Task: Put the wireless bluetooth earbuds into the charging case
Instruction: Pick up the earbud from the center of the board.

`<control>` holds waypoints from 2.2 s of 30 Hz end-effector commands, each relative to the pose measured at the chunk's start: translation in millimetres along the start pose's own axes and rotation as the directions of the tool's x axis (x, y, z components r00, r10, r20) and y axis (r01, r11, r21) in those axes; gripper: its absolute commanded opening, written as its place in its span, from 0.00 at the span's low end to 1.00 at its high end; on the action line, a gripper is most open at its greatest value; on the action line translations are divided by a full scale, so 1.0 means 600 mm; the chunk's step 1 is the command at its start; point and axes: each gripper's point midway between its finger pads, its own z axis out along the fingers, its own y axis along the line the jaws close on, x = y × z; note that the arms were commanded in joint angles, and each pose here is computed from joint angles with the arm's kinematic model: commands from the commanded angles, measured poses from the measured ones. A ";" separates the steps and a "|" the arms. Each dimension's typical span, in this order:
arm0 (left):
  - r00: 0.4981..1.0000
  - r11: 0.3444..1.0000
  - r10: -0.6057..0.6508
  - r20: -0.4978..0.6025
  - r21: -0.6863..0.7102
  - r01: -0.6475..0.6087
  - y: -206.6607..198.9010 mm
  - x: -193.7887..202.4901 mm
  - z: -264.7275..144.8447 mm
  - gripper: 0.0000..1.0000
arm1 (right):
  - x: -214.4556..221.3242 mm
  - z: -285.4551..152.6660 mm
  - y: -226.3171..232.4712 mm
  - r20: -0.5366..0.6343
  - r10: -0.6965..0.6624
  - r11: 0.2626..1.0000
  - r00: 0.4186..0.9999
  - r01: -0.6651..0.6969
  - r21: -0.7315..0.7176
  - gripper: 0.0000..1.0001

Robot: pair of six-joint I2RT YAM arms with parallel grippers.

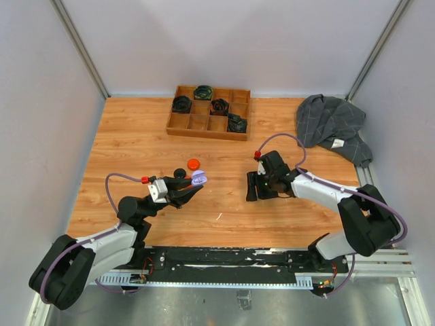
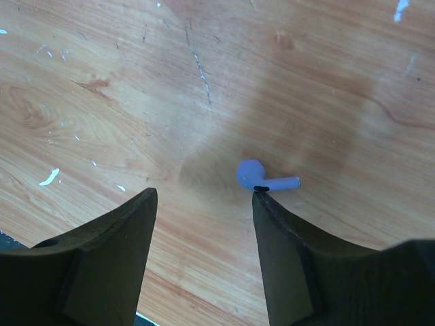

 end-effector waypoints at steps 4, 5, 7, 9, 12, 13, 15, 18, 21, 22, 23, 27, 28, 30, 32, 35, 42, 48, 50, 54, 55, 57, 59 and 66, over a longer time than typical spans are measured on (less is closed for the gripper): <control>1.000 1.000 0.003 -0.002 0.005 -0.003 -0.009 0.006 -0.009 0.00 | -0.021 0.006 0.041 -0.008 -0.066 0.996 0.998 0.066 -0.055 0.59; 1.000 1.000 0.005 -0.002 0.005 -0.005 -0.009 0.006 -0.009 0.00 | -0.023 0.005 0.045 -0.011 -0.076 0.995 0.997 0.076 -0.060 0.59; 1.000 1.000 0.006 -0.001 0.003 -0.006 -0.008 0.006 -0.009 0.00 | -0.027 -0.001 0.052 -0.018 -0.112 0.992 0.994 0.111 -0.056 0.59; 1.000 1.000 0.006 -0.001 0.003 -0.006 -0.008 0.006 -0.009 0.00 | -0.030 -0.011 0.053 -0.030 -0.175 0.984 0.984 0.174 -0.034 0.59; 1.000 1.000 0.006 -0.001 0.004 -0.006 -0.008 0.006 -0.009 0.00 | -0.037 -0.025 0.038 -0.056 -0.290 0.956 0.955 0.292 0.025 0.59; 1.000 1.000 0.007 0.001 0.005 -0.007 -0.009 0.005 -0.009 0.00 | -0.041 -0.030 0.030 -0.067 -0.321 0.945 0.945 0.324 0.047 0.59; 1.000 1.000 0.007 0.001 0.003 -0.007 -0.008 0.004 -0.009 0.00 | -0.043 -0.038 0.014 -0.115 -0.384 0.915 0.916 0.394 0.084 0.59; 1.000 1.000 0.008 0.001 0.003 -0.008 -0.008 0.004 -0.009 0.00 | -0.041 -0.048 -0.009 -0.200 -0.458 0.867 0.866 0.485 0.117 0.58; 1.000 1.000 0.007 -0.002 0.003 -0.007 -0.008 0.005 -0.010 0.00 | -0.043 -0.048 -0.025 -0.262 -0.495 0.832 0.828 0.539 0.132 0.56; 1.000 1.000 0.007 -0.001 0.003 -0.007 -0.008 0.005 -0.009 0.00 | -0.045 -0.045 -0.026 -0.274 -0.496 0.828 0.824 0.544 0.134 0.56; 1.000 1.000 0.006 -0.002 0.004 -0.006 -0.009 0.006 -0.009 0.00 | -0.045 -0.042 -0.027 -0.285 -0.496 0.827 0.820 0.546 0.132 0.55; 1.000 1.000 0.005 -0.001 0.005 -0.005 -0.009 0.005 -0.009 0.00 | -0.045 -0.025 -0.026 -0.326 -0.500 0.824 0.803 0.556 0.107 0.51; 1.000 1.000 0.004 -0.002 0.004 -0.004 -0.008 0.005 -0.009 0.00 | -0.045 -0.022 -0.028 -0.342 -0.502 0.818 0.794 0.564 0.109 0.50; 1.000 1.000 0.004 -0.002 0.006 -0.004 -0.009 0.005 -0.009 0.00 | -0.044 -0.017 -0.038 -0.376 -0.500 0.808 0.780 0.576 0.121 0.47; 1.000 1.000 0.005 -0.001 0.007 -0.005 -0.009 0.005 -0.009 0.00 | -0.042 -0.012 -0.039 -0.394 -0.500 0.806 0.771 0.581 0.112 0.43; 1.000 1.000 0.005 -0.001 0.006 -0.005 -0.009 0.005 -0.009 0.00 | -0.041 -0.003 -0.038 -0.405 -0.501 0.808 0.765 0.581 0.099 0.40; 1.000 1.000 0.002 -0.004 0.008 -0.002 -0.009 0.006 -0.008 0.00 | -0.034 0.014 -0.036 -0.431 -0.499 0.812 0.752 0.580 0.071 0.37; 1.000 1.000 0.002 -0.006 0.010 -0.002 -0.009 0.007 -0.007 0.00 | -0.026 0.027 -0.038 -0.454 -0.495 0.814 0.740 0.579 0.056 0.33; 1.000 1.000 0.001 -0.007 0.010 -0.001 -0.009 0.007 -0.008 0.00 | -0.025 0.030 -0.039 -0.457 -0.494 0.815 0.739 0.578 0.053 0.32; 1.000 1.000 0.002 -0.006 0.011 -0.002 -0.010 0.007 -0.008 0.00 | -0.023 0.032 -0.038 -0.460 -0.488 0.819 0.742 0.572 0.054 0.25; 1.000 1.000 0.002 -0.005 0.011 -0.002 -0.010 0.006 -0.008 0.00 | -0.023 0.032 -0.038 -0.459 -0.487 0.820 0.743 0.570 0.054 0.24; 1.000 1.000 0.001 -0.005 0.014 -0.001 -0.010 0.006 -0.008 0.00 | -0.025 0.029 -0.035 -0.449 -0.484 0.823 0.751 0.565 0.058 0.21; 1.000 1.000 0.003 -0.003 0.014 -0.003 -0.010 0.005 -0.008 0.00 | -0.030 0.023 -0.030 -0.430 -0.485 0.824 0.762 0.562 0.066 0.19; 1.000 1.000 0.007 0.000 0.011 -0.007 -0.011 0.004 -0.009 0.00 | -0.065 -0.015 0.026 -0.269 -0.530 0.818 0.804 0.569 0.087 0.15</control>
